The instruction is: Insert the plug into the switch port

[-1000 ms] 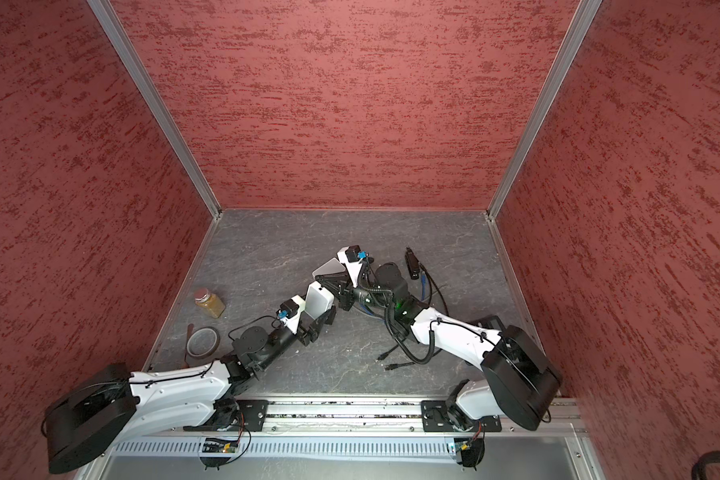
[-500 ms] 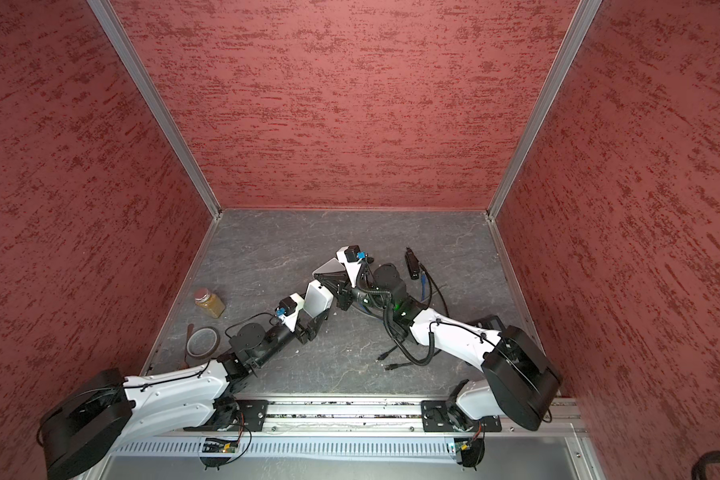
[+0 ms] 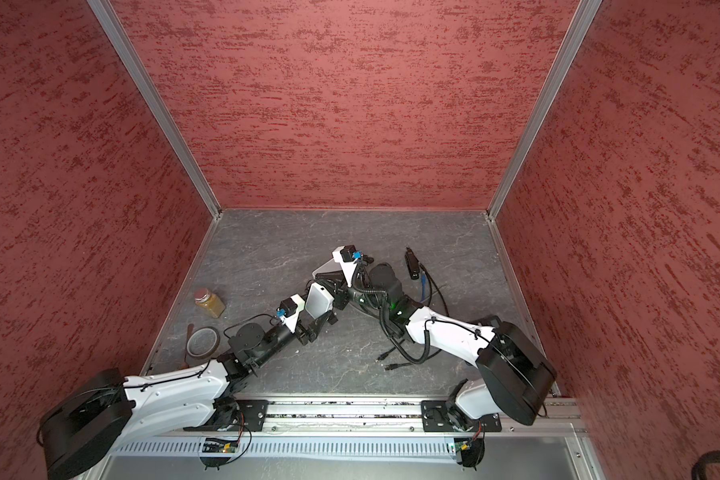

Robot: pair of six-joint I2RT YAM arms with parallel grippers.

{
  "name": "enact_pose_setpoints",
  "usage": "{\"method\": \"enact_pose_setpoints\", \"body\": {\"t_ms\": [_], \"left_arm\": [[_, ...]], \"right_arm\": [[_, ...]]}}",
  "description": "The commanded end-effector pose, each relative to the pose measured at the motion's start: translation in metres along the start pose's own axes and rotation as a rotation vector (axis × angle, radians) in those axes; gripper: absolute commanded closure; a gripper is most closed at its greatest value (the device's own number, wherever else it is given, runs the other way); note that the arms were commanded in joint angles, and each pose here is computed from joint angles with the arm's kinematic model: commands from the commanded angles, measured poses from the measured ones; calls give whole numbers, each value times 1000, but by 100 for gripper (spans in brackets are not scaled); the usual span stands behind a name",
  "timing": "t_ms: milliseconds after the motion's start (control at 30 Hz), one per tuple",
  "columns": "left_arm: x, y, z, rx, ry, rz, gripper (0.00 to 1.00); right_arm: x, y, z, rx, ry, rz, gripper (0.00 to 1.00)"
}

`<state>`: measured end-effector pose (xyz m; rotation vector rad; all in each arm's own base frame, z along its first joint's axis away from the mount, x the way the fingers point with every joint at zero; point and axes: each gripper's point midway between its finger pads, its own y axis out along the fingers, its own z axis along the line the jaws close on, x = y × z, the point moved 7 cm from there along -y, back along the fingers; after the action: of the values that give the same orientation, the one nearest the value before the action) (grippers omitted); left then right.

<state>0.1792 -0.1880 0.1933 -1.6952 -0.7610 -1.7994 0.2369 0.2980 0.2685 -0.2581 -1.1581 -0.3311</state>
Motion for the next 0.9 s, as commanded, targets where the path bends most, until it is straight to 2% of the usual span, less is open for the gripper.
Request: {"method": "enact_pose_setpoints", "body": {"t_ms": [0, 233, 533, 667, 867], "left_arm": [[73, -3, 8, 36, -5, -334, 55], [51, 1, 9, 42, -24, -201, 54], [1, -1, 5, 10, -74, 119, 54], [-15, -11, 5, 23, -98, 251, 54], [-25, -23, 8, 54, -142, 378, 53]], "right_arm": [[-40, -6, -8, -51, 71, 157, 100], [-37, -4, -9, -70, 50, 169, 100], [-53, -3, -27, -166, 54, 204, 100], [-70, -3, -49, -239, 77, 243, 100], [-87, -4, -76, -299, 126, 272, 100]]}}
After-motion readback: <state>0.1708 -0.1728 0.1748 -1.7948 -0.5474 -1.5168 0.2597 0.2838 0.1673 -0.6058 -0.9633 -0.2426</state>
